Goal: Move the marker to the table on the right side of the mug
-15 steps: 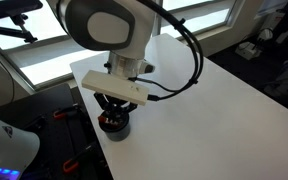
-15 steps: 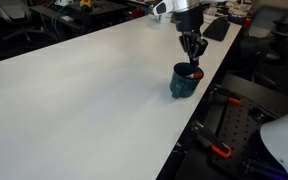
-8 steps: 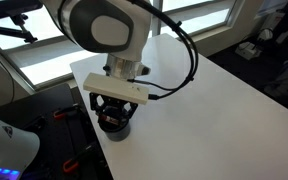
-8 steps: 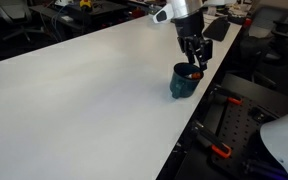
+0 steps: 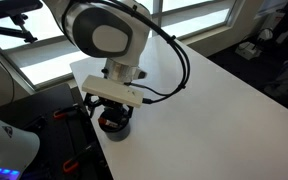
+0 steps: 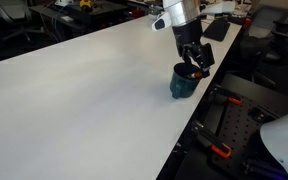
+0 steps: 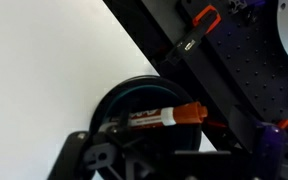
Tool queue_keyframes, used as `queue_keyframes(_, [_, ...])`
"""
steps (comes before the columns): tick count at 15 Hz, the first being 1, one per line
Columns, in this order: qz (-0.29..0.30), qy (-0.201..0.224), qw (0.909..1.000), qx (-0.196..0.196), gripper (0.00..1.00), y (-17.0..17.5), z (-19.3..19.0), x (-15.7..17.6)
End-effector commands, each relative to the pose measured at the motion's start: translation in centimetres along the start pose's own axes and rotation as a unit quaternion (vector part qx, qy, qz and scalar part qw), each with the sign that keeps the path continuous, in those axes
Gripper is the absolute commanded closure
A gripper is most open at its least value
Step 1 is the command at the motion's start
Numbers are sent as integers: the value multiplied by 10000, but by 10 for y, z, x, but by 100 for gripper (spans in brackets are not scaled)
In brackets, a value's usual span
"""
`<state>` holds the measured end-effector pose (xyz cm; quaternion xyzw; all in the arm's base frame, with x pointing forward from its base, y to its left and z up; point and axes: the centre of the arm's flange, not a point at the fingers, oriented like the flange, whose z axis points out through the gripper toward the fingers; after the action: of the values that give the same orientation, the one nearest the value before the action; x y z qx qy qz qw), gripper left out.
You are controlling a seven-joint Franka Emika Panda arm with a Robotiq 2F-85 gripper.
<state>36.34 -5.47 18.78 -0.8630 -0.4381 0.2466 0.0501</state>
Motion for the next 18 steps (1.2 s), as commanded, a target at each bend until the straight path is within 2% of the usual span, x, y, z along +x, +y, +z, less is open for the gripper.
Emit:
queue_keyframes(1, [1, -1, 10000, 3, 0, 0, 0, 0])
queue_keyframes(3, [2, -3, 10000, 7, 0, 0, 1, 0])
queue_keyframes(4, [5, -3, 10000, -4, 25, 0, 1, 0])
queue_keyframes(5, [-1, -4, 10000, -10, 26, 0, 1, -1])
queue_keyframes(8, [-37, 8, 10000, -31, 51, -1, 2, -2])
queue_keyframes(13, [-29, -2, 10000, -29, 86, 0, 1, -4])
queue_keyframes(16, [-24, -20, 10000, -47, 95, 0, -1, -6])
queue_keyframes(18, [-35, -29, 10000, -52, 94, 0, -1, -6])
